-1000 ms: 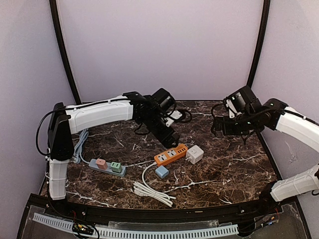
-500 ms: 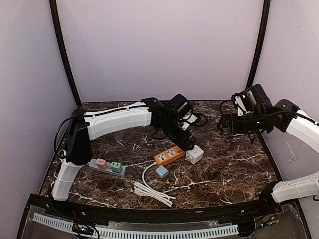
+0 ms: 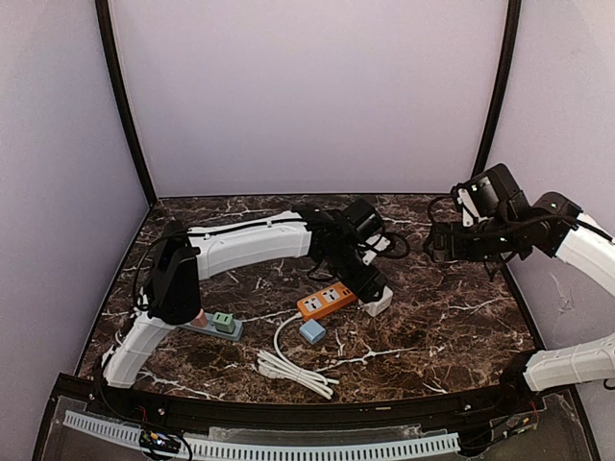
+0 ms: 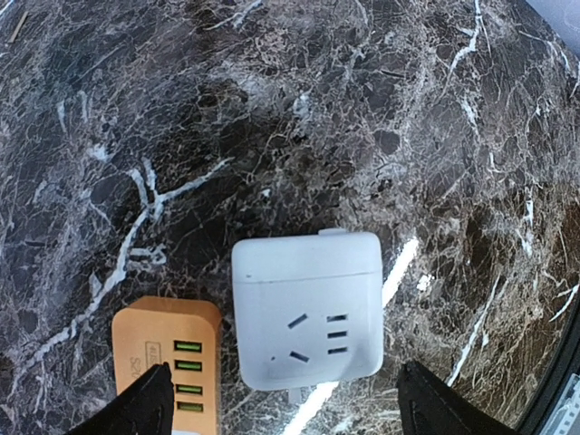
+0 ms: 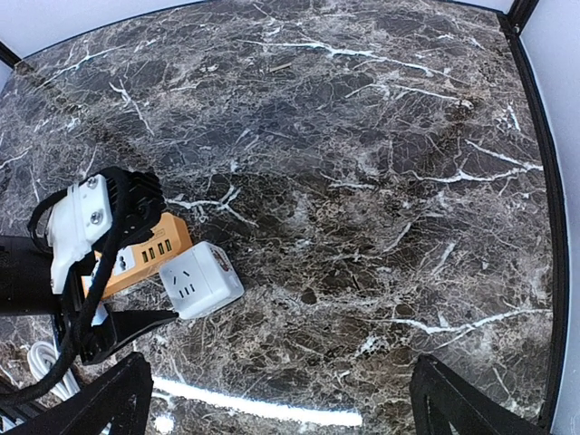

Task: Insert the plug

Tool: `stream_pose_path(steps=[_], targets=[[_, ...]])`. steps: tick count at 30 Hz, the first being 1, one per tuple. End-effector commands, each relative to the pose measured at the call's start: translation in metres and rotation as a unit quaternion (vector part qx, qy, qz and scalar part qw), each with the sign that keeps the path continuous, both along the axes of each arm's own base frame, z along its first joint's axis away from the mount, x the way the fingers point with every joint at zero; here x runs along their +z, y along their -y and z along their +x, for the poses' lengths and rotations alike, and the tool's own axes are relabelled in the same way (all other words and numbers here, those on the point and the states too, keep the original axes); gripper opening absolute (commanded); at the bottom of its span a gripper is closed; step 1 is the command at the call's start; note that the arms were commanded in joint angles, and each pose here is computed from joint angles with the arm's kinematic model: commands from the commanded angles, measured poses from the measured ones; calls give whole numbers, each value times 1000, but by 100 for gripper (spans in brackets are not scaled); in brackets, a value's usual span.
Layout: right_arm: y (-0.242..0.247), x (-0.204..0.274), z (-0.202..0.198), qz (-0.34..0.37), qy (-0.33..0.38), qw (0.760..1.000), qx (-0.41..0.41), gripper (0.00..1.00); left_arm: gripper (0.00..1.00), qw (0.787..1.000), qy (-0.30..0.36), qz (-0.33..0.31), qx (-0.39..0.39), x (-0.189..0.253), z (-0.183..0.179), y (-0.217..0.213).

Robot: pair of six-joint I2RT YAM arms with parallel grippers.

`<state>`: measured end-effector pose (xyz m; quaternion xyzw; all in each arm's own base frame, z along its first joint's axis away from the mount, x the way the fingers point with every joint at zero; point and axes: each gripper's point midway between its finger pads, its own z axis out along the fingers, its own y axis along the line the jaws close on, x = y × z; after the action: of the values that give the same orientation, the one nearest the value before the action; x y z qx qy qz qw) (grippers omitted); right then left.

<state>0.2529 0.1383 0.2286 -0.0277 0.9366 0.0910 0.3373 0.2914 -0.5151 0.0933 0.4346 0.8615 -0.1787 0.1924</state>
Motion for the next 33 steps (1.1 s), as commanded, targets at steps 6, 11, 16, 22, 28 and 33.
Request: stream_pose_path(steps=[6, 11, 16, 22, 28, 33], targets=[[3, -5, -7, 4, -20, 1000, -8, 99, 85, 1000, -6, -5, 6, -14, -7, 19], [4, -8, -8, -1, -26, 1000, -7, 99, 82, 1000, -16, -3, 5, -27, -10, 24], [3, -7, -7, 0, -27, 1000, -7, 99, 77, 1000, -17, -1, 5, -35, -13, 28], [2, -8, -7, 1, -29, 1000, -6, 99, 58, 1000, -7, 6, 6, -39, -13, 30], [2, -4, -7, 7, -26, 1000, -8, 99, 41, 1000, 5, 6, 2, -31, -13, 30], [3, -2, -8, 16, -22, 1000, -13, 99, 25, 1000, 2, 1, 1, -24, -16, 31]])
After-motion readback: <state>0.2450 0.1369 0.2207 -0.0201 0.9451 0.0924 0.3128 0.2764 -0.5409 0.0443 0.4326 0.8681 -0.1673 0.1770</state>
